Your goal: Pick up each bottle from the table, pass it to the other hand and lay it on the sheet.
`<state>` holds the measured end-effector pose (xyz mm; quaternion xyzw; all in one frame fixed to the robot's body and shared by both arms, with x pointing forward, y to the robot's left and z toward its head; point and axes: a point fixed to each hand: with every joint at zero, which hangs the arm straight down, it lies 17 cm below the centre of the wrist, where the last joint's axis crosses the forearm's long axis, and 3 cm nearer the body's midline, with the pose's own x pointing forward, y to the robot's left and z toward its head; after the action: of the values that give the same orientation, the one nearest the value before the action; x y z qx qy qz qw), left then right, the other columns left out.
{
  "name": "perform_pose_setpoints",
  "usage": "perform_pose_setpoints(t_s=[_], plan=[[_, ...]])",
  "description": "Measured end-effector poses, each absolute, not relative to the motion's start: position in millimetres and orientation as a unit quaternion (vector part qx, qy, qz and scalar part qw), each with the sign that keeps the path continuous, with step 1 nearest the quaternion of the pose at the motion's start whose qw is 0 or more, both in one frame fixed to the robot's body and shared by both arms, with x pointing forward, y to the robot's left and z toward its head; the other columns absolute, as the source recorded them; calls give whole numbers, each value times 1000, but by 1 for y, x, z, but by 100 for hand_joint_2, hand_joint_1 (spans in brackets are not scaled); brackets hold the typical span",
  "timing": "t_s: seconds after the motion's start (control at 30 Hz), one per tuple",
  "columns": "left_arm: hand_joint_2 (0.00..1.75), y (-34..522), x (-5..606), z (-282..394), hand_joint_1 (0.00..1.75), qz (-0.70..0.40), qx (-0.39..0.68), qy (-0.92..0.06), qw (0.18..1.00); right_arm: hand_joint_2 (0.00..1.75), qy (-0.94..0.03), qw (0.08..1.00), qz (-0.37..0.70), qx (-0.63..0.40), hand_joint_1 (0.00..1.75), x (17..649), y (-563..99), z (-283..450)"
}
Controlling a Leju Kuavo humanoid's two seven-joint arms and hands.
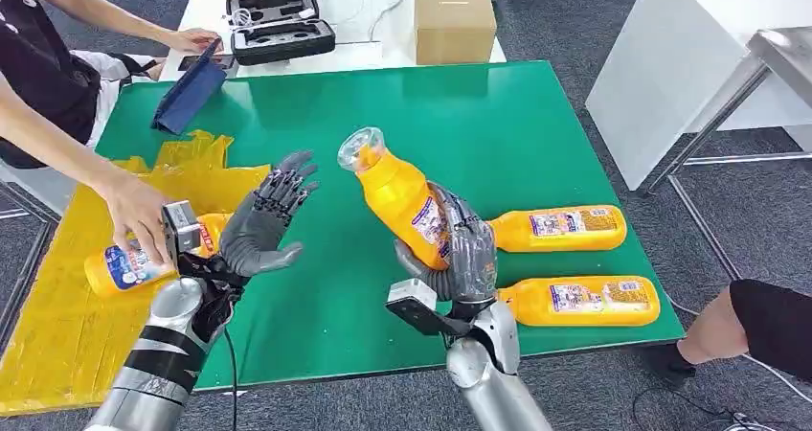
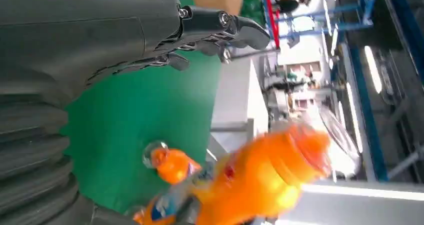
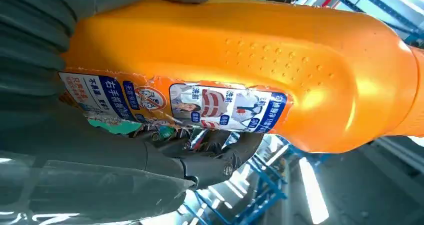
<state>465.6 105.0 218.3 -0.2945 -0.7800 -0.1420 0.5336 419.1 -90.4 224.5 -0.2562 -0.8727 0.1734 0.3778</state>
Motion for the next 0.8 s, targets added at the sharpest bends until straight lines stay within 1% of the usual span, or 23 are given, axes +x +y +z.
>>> perform_pose_setpoints(t_s=[0.3, 0.47, 0.7, 0.8], plan=[[175, 79, 452, 227, 0, -169, -305, -779, 521, 175, -879, 356, 189, -256, 175, 415, -71, 233], [175, 64, 452, 231, 0, -176, -312, -776, 519, 175, -889, 341, 203, -228, 175, 409, -35, 242], [175, 57, 453, 231, 0, -178, -318, -773, 519, 175, -898, 326, 215, -203, 175, 402, -13, 244], [175, 53, 460, 232, 0, -167, -321, -772, 523, 175, -913, 314, 206, -159, 175, 389, 9, 253]])
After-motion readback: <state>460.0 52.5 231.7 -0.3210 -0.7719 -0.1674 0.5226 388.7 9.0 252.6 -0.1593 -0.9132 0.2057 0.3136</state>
